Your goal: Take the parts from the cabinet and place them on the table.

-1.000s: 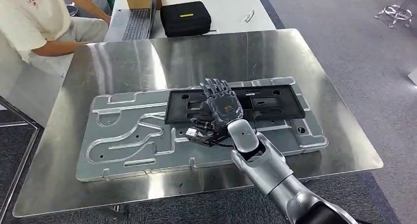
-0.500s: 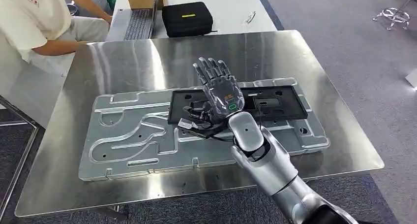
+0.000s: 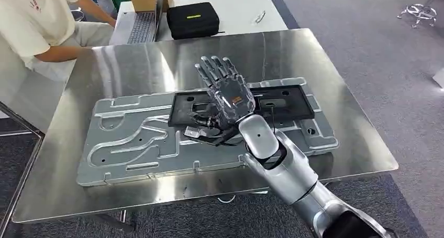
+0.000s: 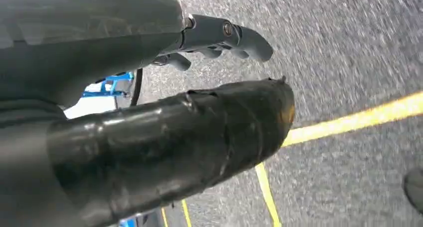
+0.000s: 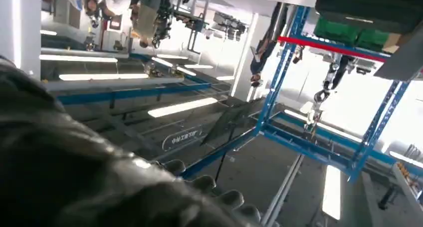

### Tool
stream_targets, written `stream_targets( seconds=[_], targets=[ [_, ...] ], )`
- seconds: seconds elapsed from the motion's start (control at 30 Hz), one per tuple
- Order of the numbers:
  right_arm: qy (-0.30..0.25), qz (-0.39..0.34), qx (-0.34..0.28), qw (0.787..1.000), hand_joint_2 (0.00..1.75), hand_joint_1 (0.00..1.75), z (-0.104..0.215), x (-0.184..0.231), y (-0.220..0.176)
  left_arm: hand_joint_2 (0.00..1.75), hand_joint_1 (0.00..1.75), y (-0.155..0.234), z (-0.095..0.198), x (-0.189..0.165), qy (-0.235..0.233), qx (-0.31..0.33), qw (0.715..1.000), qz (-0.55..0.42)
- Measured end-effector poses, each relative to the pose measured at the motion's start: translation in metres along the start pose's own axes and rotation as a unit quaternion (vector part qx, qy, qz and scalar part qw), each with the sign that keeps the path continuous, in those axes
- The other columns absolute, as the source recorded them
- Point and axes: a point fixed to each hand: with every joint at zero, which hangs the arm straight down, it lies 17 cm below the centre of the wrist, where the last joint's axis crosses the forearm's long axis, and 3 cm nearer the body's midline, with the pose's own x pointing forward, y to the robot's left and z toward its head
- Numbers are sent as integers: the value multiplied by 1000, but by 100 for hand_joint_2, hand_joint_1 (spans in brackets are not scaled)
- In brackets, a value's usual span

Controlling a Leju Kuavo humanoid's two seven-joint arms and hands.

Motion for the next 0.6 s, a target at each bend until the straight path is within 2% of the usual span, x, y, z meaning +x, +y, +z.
stream_targets(
  seconds=[0.6],
  targets=[
    [-10, 0, 9, 1000, 0, 0, 5, 10, 6, 0, 0, 20, -2, -3, 12, 48, 999, -22]
  ],
)
